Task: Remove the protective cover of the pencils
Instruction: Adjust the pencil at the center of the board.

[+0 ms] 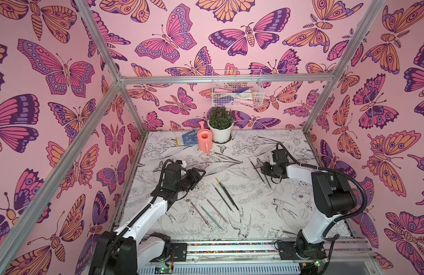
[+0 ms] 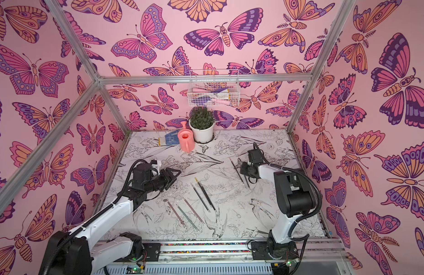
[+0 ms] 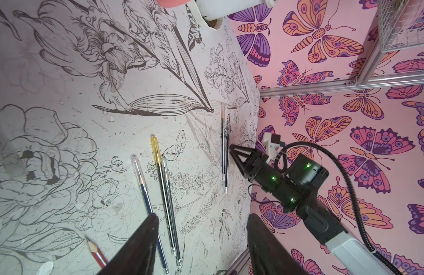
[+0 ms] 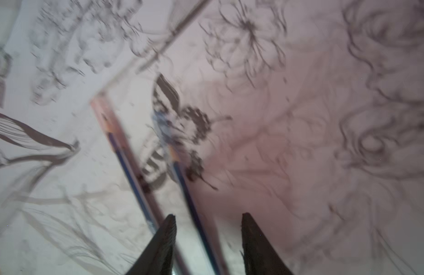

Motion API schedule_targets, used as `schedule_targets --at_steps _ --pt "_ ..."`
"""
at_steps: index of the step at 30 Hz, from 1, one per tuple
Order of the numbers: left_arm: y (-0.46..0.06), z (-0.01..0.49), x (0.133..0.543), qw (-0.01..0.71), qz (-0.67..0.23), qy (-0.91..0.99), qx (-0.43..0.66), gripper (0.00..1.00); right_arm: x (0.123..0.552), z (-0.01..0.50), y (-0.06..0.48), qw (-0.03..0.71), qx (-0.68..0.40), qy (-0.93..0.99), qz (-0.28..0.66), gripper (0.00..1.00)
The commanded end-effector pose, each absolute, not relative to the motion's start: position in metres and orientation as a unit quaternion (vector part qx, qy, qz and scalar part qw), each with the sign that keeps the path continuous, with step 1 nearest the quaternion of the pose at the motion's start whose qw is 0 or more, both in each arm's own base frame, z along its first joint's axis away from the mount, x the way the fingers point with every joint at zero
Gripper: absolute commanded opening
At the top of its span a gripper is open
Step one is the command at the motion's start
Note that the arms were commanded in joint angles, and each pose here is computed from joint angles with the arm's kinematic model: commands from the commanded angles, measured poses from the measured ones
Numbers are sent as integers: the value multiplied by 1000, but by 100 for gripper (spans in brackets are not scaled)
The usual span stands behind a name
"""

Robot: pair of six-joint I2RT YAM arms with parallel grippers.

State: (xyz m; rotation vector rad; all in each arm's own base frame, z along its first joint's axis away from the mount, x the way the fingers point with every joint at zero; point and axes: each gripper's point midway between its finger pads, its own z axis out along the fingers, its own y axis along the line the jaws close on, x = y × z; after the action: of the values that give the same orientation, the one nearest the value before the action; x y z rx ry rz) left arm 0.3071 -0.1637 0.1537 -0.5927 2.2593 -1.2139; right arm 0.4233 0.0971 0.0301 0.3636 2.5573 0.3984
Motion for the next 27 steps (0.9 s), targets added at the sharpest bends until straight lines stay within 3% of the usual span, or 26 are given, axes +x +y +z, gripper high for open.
schedule_targets --at_steps 1,18,27 --pt "-162 151 309 246 -442 835 -217 61 420 17 110 222 128 950 177 47" --pt "-163 143 316 235 -448 833 -223 60 417 25 107 229 125 950 171 47" --pt "-161 147 317 242 -450 830 -225 60 408 73 107 282 104 942 147 48"
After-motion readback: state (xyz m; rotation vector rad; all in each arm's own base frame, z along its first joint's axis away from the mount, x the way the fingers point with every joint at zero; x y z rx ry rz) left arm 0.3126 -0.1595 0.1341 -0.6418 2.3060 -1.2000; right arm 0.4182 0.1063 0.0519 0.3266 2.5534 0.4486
